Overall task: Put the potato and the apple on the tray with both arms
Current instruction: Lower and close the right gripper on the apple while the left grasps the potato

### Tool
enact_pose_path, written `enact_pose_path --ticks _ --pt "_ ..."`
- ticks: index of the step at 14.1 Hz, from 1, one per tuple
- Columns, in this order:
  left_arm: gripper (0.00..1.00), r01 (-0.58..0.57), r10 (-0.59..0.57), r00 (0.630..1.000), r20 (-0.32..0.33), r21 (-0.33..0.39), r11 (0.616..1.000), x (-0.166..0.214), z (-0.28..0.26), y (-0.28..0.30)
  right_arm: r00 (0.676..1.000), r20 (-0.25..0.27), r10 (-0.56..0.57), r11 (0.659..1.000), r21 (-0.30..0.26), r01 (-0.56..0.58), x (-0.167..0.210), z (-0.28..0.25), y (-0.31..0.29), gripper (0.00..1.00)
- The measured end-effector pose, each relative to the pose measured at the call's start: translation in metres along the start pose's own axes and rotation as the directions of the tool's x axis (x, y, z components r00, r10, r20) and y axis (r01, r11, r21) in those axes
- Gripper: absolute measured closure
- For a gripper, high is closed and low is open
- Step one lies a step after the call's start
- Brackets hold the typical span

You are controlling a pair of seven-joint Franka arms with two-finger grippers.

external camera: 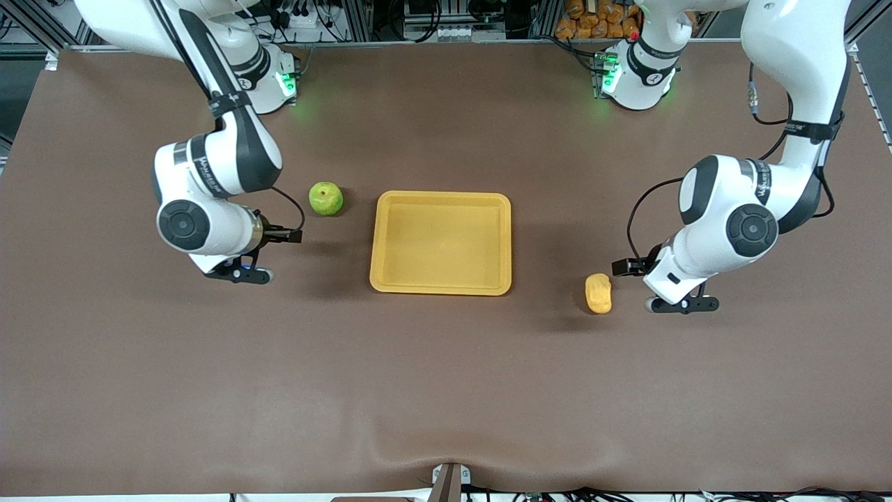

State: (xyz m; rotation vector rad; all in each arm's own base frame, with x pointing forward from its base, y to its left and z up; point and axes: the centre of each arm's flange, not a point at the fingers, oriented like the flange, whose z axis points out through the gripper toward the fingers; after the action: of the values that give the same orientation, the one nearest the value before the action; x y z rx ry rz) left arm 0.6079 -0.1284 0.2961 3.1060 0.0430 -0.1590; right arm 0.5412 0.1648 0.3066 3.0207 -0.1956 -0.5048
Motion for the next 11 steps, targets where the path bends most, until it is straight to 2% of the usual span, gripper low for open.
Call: enact_pose_path --ticks 4,7,11 --pt "0.00 0.010 -0.010 1.000 0.007 -0.005 1.000 0.001 0.029 0.017 1.000 -0.013 0.004 1.000 -0.011 -0.004 -0.035 0.014 -0.017 0.00" --pt "0.00 0.016 -0.016 1.000 -0.013 -0.015 1.000 0.002 0.045 0.032 0.999 -0.033 0.005 1.000 -0.022 -0.006 -0.059 0.019 -0.041 0.00" --pt "0.00 0.021 -0.022 1.000 -0.017 -0.024 0.999 0.006 0.070 0.032 0.996 -0.081 -0.023 1.000 -0.010 0.022 -0.082 0.047 -0.045 0.00"
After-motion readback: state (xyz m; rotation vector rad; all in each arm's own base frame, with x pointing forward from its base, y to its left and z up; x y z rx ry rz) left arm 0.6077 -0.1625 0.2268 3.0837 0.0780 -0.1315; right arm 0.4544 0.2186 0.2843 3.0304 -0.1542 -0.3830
